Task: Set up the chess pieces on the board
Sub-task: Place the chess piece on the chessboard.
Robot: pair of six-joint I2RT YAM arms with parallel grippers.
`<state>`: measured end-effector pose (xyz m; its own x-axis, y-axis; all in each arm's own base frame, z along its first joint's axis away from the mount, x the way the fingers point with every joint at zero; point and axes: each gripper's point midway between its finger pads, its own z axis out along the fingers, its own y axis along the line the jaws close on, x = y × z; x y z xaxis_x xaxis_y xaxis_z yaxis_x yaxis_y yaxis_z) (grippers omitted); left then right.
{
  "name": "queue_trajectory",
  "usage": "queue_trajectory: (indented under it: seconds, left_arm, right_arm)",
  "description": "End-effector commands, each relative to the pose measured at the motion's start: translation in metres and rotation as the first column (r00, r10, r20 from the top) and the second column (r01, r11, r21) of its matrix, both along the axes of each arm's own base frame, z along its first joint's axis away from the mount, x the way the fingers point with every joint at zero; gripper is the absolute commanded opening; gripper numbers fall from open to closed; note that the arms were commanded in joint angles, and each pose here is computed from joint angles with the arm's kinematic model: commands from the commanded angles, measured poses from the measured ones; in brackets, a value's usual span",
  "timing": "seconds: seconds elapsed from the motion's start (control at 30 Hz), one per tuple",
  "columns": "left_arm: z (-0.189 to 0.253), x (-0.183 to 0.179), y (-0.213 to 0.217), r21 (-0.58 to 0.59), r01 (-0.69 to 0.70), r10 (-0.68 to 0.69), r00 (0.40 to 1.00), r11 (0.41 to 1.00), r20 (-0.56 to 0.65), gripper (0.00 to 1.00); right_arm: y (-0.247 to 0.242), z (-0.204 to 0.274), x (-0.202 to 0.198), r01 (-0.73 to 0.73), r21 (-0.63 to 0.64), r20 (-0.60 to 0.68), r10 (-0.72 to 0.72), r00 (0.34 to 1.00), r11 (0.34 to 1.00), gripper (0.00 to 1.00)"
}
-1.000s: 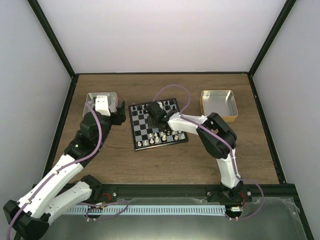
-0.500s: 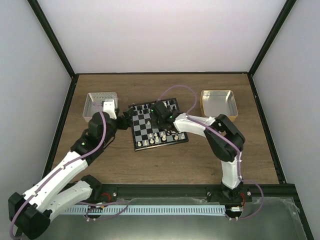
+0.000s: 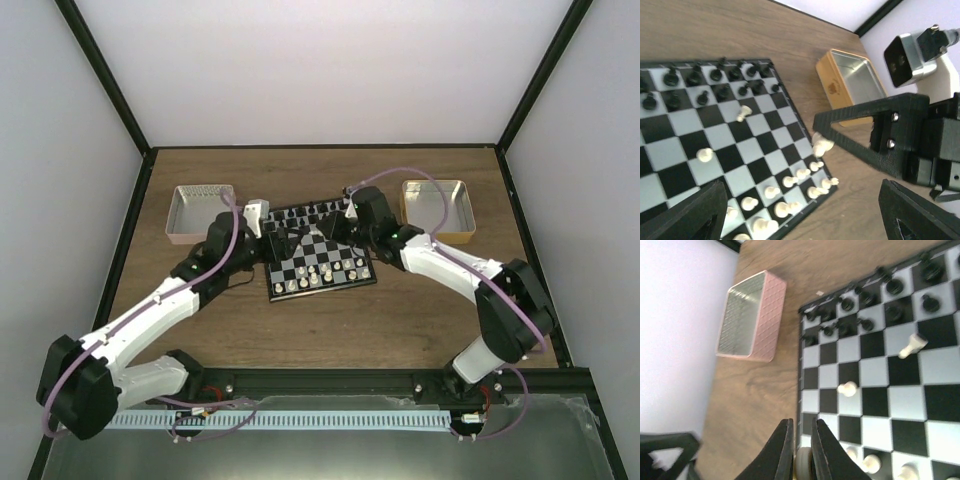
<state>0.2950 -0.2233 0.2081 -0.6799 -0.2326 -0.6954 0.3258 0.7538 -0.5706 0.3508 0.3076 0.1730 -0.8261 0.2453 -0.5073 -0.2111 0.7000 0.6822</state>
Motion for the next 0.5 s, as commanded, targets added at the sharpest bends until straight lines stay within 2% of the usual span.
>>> queue_trajectory:
  seconds: [0.0, 0.1, 0.37, 0.47]
  left_arm:
    - [0.023, -0.004, -0.026, -0.156, 0.098, -0.102, 0.995, 0.983, -0.015, 0.84]
    - [0.017, -0.006, -0.033, -0.191, 0.115, -0.126, 0.991, 0.975, -0.048, 0.79]
    - [0.003, -0.008, -0.042, -0.225, 0.142, -0.168, 0.981, 0.964, -0.1, 0.5]
    - [0.003, -0.007, -0.046, -0.24, 0.158, -0.186, 0.977, 0.958, -0.1, 0.45]
  right_arm:
    - [0.015, 0.029, -0.026, -0.051, 0.206, -0.07, 0.067, 0.995, 0.977, 0.06]
    - [0.015, 0.034, -0.033, -0.046, 0.259, -0.092, 0.072, 0.993, 0.965, 0.06]
    - [0.015, 0.039, -0.041, -0.056, 0.295, -0.111, 0.092, 0.989, 0.954, 0.06]
    - [0.017, 0.037, -0.044, -0.066, 0.307, -0.121, 0.108, 0.987, 0.949, 0.06]
